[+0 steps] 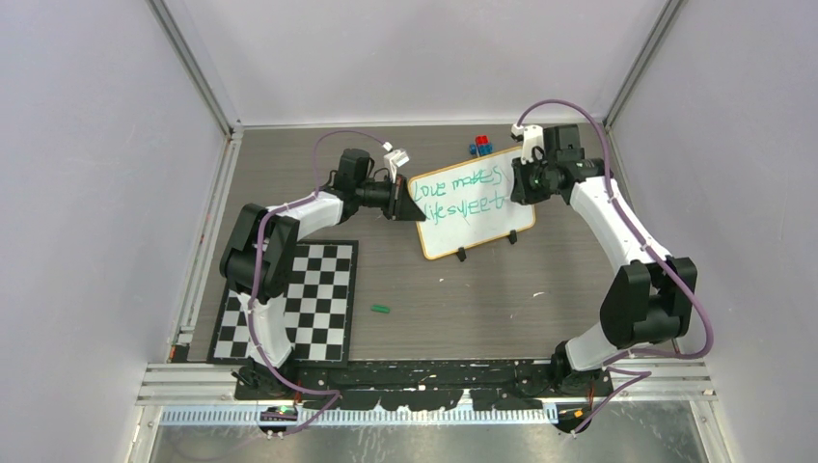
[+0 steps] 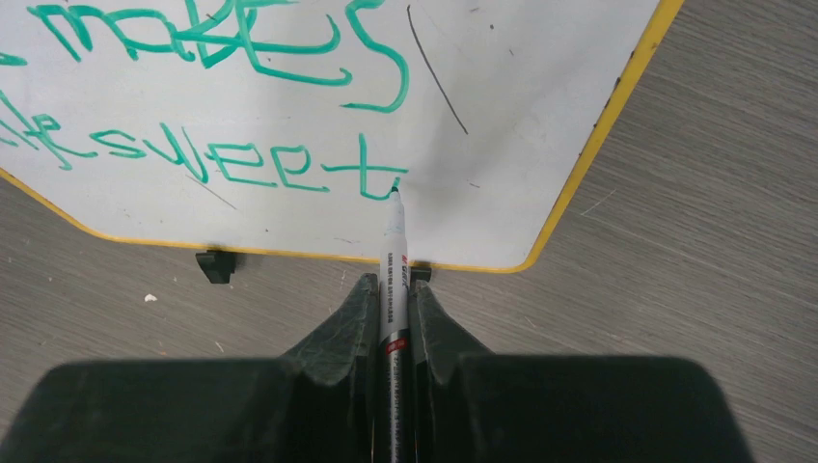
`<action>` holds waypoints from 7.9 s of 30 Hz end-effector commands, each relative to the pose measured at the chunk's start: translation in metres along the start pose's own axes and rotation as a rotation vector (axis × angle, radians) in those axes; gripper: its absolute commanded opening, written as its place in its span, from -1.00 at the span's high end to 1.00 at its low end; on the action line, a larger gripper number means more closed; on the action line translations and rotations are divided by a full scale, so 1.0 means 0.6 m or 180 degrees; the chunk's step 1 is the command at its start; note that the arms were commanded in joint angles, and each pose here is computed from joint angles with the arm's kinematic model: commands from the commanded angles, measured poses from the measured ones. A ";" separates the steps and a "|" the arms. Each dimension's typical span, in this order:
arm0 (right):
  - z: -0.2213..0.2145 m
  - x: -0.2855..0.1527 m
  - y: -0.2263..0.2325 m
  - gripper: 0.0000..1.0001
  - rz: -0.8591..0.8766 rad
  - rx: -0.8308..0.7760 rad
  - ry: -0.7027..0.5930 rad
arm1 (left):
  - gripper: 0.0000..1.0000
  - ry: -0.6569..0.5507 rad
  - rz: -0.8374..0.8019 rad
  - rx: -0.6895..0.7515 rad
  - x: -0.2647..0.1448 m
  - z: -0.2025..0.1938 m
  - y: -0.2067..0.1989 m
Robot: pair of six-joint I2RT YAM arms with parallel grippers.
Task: Write a sentence on the whiteboard
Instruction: Write a sentence on the whiteboard, then close the whiteboard marker at the center of the board.
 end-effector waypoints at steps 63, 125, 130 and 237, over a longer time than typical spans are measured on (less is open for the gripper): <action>0.074 -0.146 0.158 0.99 0.1307 0.0522 -0.0666 | -0.17 0.0988 0.0747 0.1370 -0.266 -0.155 -0.117; 0.030 -0.160 0.292 0.99 0.2701 0.0676 -0.0525 | 1.00 0.1141 0.0223 0.1474 -0.130 -0.125 -0.288; 0.031 -0.171 0.311 0.99 0.2847 0.0639 -0.0495 | 1.00 0.1092 0.0139 0.1410 -0.123 -0.114 -0.298; 0.062 -0.185 0.373 0.99 0.3714 0.0999 -0.0320 | -0.33 0.0495 -0.0030 0.0812 -0.165 -0.047 -0.294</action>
Point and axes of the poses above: each gripper's point midway between its finger pads, its own x axis out along the fingers, its own y axis along the line the jaws close on, z = x × y, the point moved 1 cm from there along -x, back along the fingers, and after that the axes turned 9 degrees about -x, right-handed, at the moved point
